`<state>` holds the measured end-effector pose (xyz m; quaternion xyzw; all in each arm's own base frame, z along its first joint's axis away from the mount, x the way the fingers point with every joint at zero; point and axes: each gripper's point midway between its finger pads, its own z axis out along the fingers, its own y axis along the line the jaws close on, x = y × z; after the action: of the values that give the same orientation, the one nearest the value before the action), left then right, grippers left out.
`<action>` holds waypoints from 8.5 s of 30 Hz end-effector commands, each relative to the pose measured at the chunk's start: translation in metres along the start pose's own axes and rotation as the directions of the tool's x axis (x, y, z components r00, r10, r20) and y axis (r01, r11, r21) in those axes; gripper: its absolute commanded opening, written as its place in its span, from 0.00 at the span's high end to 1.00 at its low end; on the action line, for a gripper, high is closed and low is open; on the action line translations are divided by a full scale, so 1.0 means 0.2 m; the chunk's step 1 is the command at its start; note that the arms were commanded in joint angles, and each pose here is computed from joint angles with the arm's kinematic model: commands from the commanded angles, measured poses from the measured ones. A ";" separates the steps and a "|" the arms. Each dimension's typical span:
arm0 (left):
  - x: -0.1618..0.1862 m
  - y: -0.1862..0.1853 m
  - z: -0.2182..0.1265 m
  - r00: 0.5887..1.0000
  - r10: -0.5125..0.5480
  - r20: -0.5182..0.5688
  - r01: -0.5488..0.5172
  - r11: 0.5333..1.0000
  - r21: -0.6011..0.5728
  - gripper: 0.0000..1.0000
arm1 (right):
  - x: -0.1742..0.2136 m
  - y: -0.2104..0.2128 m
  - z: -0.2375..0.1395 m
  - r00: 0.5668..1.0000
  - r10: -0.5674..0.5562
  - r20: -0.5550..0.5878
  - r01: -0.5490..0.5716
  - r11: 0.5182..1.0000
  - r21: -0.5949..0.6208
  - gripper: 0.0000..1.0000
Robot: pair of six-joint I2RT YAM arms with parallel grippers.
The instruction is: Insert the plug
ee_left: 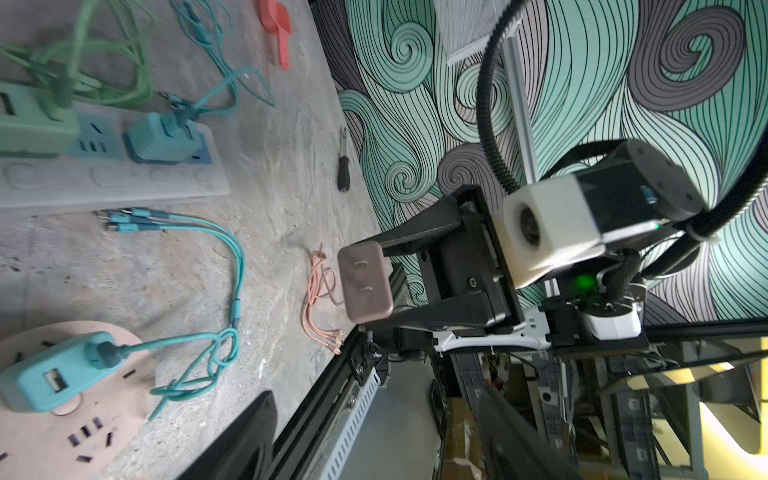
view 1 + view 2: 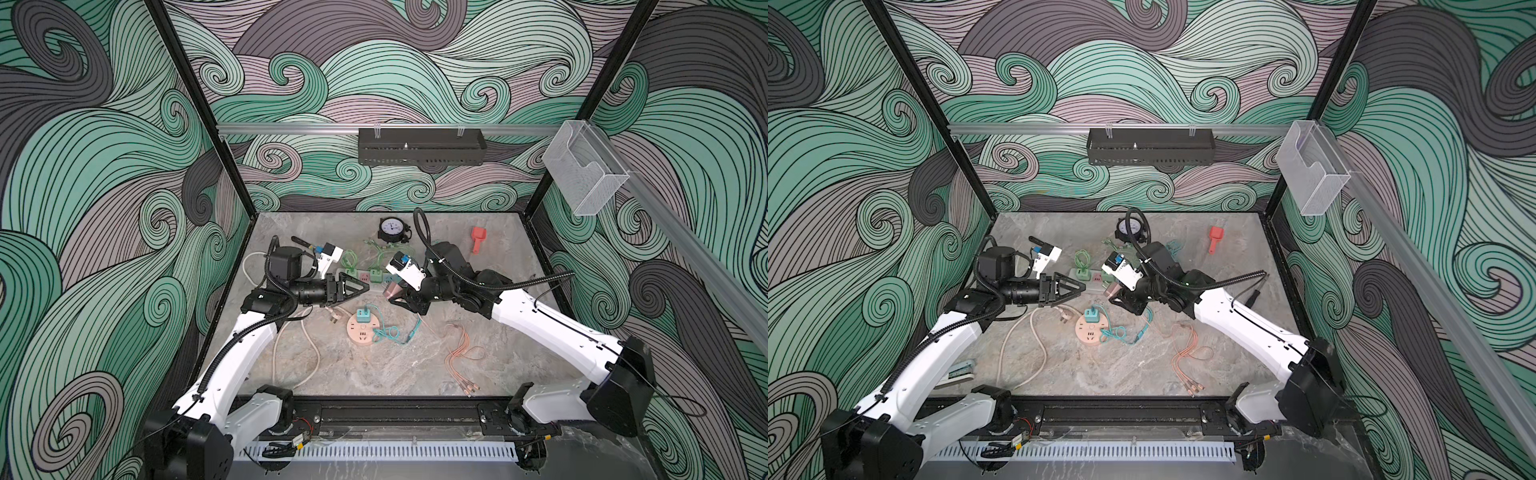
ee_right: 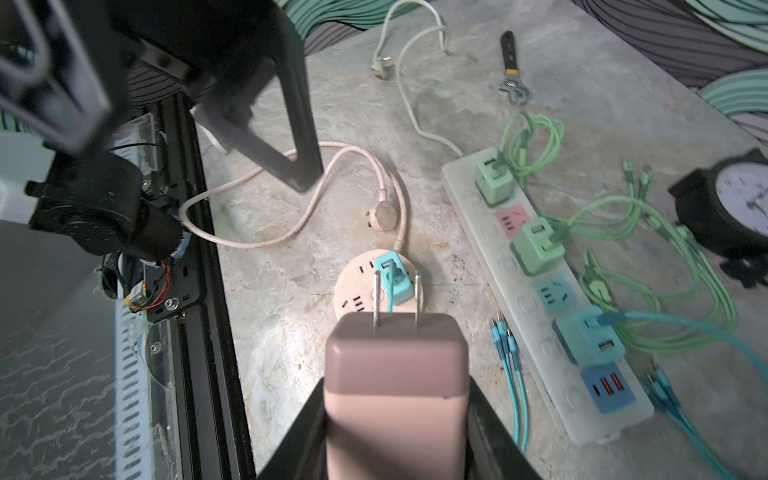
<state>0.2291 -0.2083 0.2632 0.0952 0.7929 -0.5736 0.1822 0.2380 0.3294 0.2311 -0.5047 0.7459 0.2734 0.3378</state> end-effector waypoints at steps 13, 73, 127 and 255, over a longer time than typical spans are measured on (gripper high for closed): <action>0.08 -0.08 0.09 0.993 0.046 -0.112 -0.037 0.996 0.082 0.35 | -0.17 0.18 0.02 0.974 -0.226 0.031 0.229 0.964 -0.133 0.72; -0.16 -0.32 0.01 0.967 0.131 0.218 -0.178 0.961 0.213 1.00 | -0.49 0.06 -0.27 0.532 0.691 0.489 -0.454 0.721 -0.524 0.27; 0.01 0.34 -0.23 0.933 -0.081 0.351 0.200 0.928 -0.315 0.44 | -0.08 0.12 -0.20 0.947 0.231 0.224 -0.199 0.968 -0.156 0.93; 0.11 1.01 -0.24 0.949 -0.117 0.293 0.292 0.683 -0.670 0.65 | 0.92 0.18 0.78 0.796 -0.291 -0.530 0.231 0.956 -0.178 0.99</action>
<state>0.2662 -0.1177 0.0795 -0.1254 0.9265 -0.2898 0.2048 0.2153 0.4141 0.0698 -0.6752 0.6690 0.1803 0.2531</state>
